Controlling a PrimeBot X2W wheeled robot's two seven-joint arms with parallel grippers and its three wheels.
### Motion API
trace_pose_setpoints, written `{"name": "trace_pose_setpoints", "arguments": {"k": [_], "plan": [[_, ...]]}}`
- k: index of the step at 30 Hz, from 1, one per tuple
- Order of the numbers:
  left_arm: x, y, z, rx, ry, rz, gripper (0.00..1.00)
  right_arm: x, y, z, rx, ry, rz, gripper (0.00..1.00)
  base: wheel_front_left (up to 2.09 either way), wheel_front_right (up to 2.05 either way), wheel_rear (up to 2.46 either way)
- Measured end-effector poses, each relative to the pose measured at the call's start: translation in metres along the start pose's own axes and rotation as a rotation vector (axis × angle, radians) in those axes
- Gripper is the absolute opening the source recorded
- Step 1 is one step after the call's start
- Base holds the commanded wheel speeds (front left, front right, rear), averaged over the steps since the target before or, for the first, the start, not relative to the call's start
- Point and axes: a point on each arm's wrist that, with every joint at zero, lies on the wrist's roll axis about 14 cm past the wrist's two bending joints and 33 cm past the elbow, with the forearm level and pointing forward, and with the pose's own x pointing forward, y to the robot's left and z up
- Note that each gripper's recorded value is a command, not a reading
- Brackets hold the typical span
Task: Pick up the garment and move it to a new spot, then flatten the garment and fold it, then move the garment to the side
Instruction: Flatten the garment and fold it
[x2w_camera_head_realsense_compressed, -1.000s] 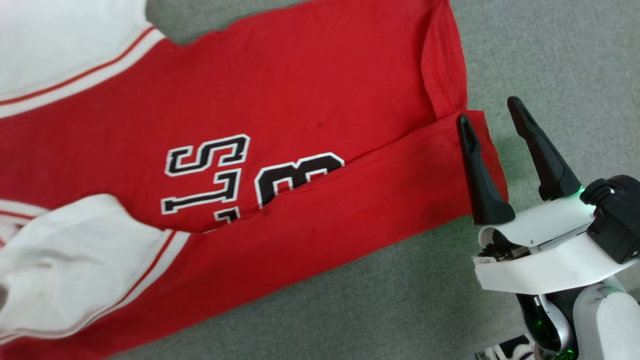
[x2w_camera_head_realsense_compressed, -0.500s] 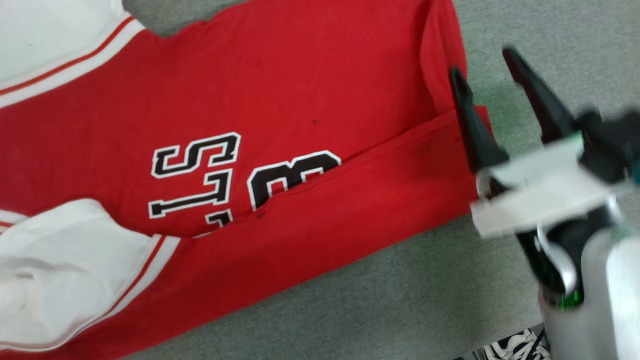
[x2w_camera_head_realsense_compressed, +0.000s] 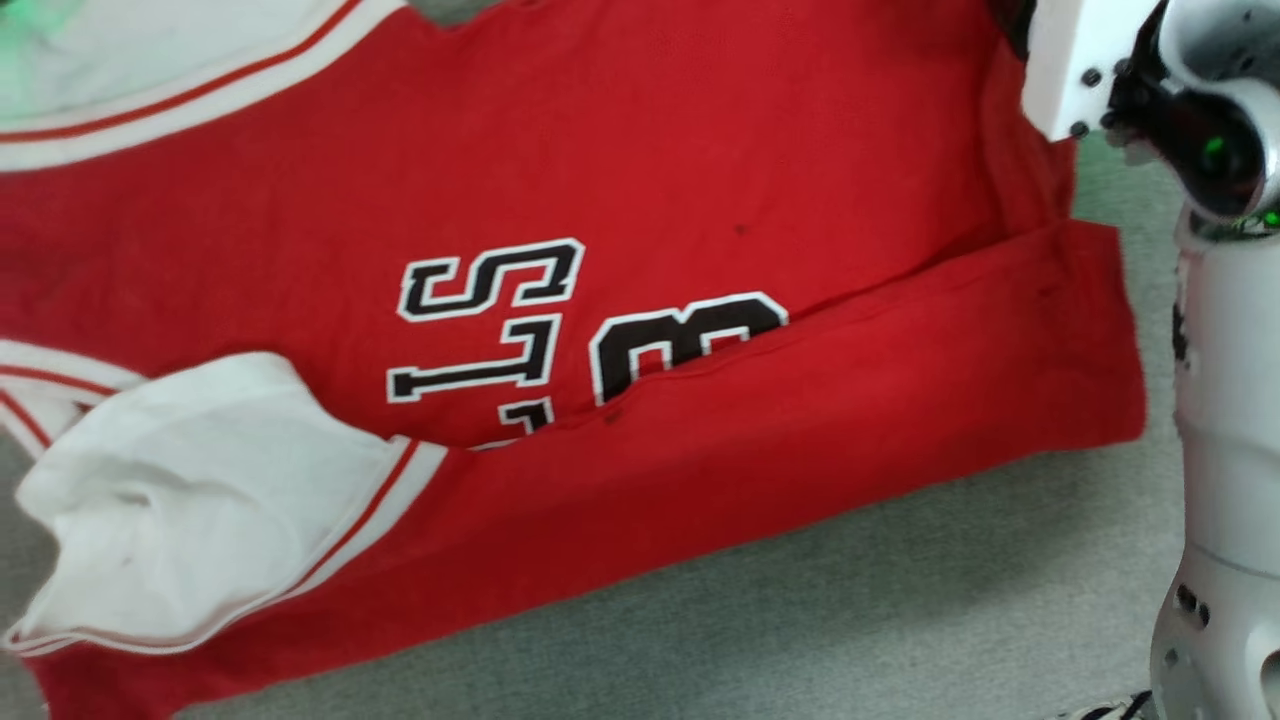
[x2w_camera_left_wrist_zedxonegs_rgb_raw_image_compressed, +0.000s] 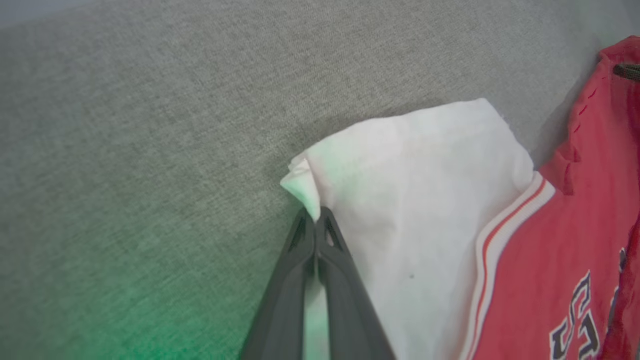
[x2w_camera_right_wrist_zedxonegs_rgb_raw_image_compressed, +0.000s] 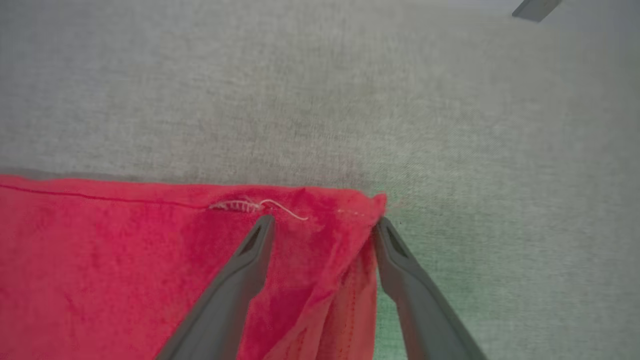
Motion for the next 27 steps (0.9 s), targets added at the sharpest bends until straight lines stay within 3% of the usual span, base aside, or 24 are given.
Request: {"name": "trace_pose_setpoints", "arguments": {"k": [5, 10, 11, 12, 13, 19, 27], "plan": [[-0.002, 0.002, -0.003, 0.011, 0.001, 0.002, 0.0, 0.013, 0.004, -0.02, 0.029, 0.153, 0.022, 1.0, 0.0, 0.0, 0.0], [-0.001, 0.001, -0.004, 0.019, -0.008, -0.001, 0.0, 0.02, 0.006, -0.025, 0.028, 0.18, 0.024, 0.97, 0.0, 0.0, 0.0], [-0.001, 0.001, -0.003, 0.024, -0.014, 0.0, 0.0, 0.02, 0.008, -0.025, 0.018, 0.183, 0.028, 0.48, 0.0, 0.0, 0.0], [-0.001, 0.0, -0.002, 0.024, -0.023, -0.001, 0.0, 0.02, 0.009, -0.024, 0.01, 0.18, 0.028, 0.38, 0.0, 0.0, 0.0], [-0.001, -0.002, 0.0, 0.025, -0.033, -0.005, 0.0, 0.02, 0.009, -0.022, 0.006, 0.167, 0.028, 0.0, 0.0, 0.0, 0.0], [-0.011, -0.028, 0.018, 0.028, -0.158, -0.055, 0.0, 0.01, 0.008, -0.008, -0.007, 0.076, 0.038, 0.0, 0.0, 0.0, 0.0], [-0.075, -0.079, 0.045, 0.003, -0.365, -0.165, 0.0, -0.034, 0.018, 0.013, -0.003, -0.081, 0.113, 0.0, 0.0, 0.0, 0.0]]}}
